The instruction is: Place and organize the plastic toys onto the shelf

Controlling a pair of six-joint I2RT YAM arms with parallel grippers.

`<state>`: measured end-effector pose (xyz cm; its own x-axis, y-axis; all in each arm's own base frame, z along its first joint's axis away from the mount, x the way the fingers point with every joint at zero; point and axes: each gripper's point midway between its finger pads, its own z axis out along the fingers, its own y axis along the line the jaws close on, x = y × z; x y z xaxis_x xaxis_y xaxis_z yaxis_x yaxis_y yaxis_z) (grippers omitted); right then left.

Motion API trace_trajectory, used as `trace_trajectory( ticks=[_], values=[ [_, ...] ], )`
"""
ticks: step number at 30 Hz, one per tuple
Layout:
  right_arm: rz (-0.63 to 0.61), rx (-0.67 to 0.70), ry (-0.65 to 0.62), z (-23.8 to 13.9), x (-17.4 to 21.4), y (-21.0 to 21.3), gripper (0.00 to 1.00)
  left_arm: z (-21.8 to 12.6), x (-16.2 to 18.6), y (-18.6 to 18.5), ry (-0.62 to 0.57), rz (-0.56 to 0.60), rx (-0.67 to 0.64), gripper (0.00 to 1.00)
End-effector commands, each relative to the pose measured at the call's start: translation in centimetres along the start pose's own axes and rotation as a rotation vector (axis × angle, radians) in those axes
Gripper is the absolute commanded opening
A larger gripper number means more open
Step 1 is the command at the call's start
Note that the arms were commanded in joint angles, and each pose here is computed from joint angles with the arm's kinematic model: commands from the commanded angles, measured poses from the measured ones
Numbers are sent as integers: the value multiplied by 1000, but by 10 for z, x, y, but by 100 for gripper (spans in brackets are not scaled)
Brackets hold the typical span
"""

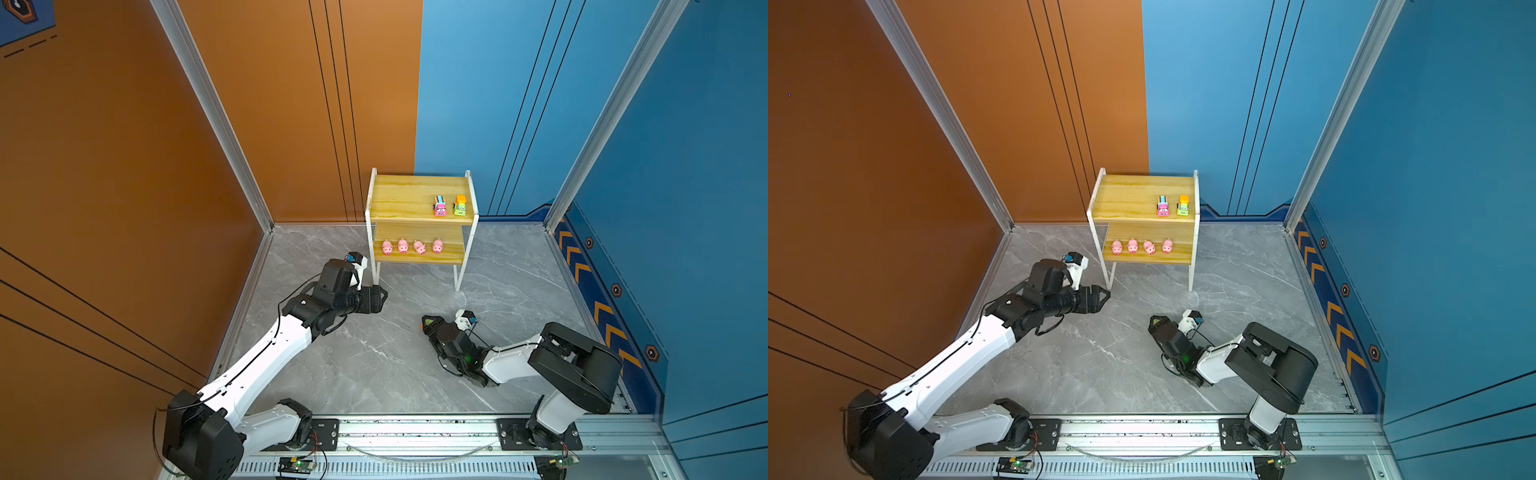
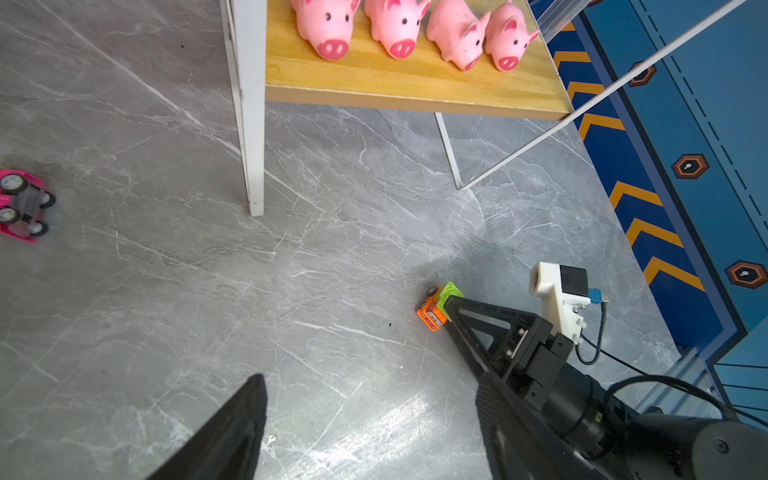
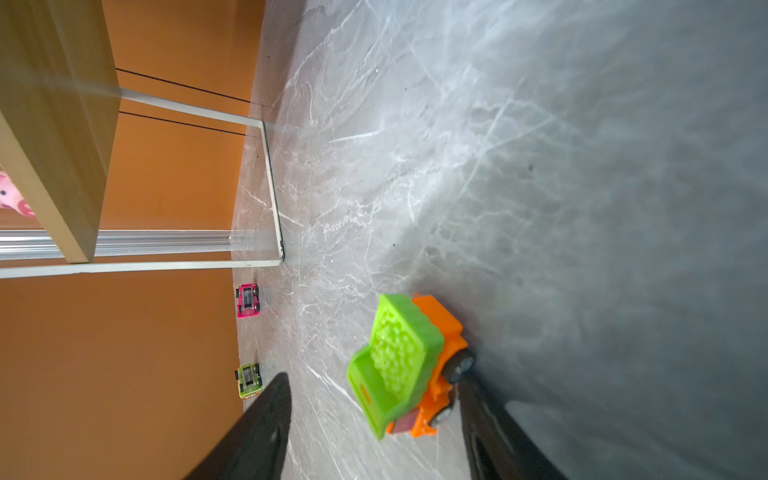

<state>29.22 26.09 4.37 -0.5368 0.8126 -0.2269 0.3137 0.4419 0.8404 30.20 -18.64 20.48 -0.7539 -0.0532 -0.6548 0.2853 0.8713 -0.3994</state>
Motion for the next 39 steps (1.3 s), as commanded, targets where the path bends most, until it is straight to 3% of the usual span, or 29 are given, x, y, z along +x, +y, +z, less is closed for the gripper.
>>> trace_trajectory(
  ticks=[1, 10, 26, 39],
  values=[
    [-63, 88, 13, 9, 0, -23, 66, -1, -1, -5, -11, 20, 21, 80],
    [-180, 150, 4, 21, -17, -22, 66, 0, -1, -3, -7, 17, 17, 80],
    [-646, 434, -82, 11, -18, -1, 66, 0, -1, -3, -7, 17, 19, 80],
    [-757, 530, -118, 15, -6, -12, 60, -3, -2, -5, -15, 20, 23, 80]
  ],
)
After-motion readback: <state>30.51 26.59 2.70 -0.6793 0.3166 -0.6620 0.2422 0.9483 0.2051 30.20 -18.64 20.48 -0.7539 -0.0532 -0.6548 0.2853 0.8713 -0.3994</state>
